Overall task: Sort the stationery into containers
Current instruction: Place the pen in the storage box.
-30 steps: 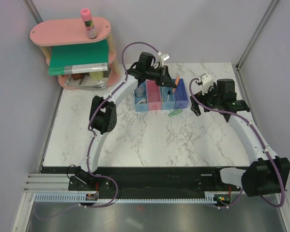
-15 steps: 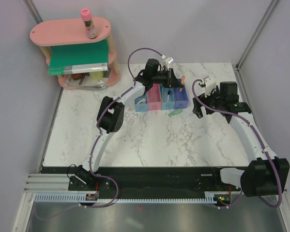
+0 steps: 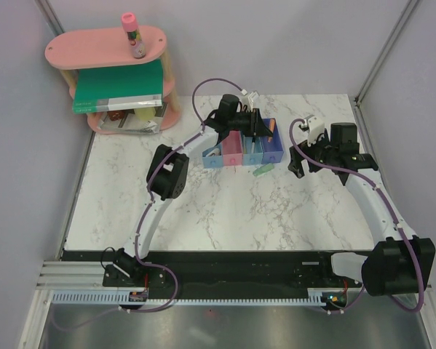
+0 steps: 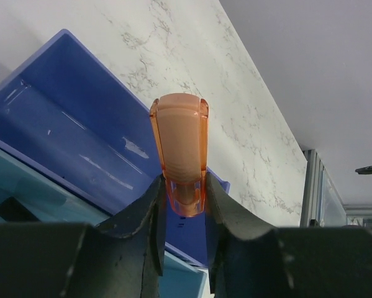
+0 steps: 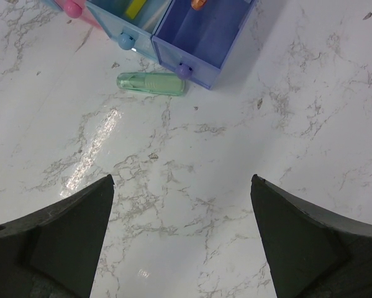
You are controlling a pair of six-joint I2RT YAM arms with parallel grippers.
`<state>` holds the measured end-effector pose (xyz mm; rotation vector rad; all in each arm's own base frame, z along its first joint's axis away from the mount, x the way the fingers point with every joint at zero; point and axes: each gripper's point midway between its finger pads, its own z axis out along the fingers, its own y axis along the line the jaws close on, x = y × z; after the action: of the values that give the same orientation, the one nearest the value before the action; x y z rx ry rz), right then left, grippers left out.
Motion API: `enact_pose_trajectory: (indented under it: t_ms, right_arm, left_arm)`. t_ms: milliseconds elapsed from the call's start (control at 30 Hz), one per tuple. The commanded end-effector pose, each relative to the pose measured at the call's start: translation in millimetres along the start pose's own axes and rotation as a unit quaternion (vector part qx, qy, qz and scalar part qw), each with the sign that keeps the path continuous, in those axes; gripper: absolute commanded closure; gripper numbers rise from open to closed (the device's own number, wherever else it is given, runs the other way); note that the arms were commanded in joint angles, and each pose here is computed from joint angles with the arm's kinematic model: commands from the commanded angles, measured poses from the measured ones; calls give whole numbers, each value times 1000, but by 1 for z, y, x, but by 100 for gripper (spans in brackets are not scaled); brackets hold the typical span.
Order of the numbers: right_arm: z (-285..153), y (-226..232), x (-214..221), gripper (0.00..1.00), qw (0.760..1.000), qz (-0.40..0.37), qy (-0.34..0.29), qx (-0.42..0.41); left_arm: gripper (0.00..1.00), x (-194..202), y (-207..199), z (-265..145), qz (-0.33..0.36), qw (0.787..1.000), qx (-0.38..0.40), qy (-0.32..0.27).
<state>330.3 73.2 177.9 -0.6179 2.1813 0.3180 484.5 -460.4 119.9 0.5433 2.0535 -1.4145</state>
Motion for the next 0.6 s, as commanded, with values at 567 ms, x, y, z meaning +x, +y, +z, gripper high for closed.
enact_pose_trajectory:
  t_ms: [567]
  right_arm:
    - [-12, 3, -20, 2, 999, 1, -32, -6]
  left_arm:
    - [55, -3, -14, -2, 29, 999, 33, 4]
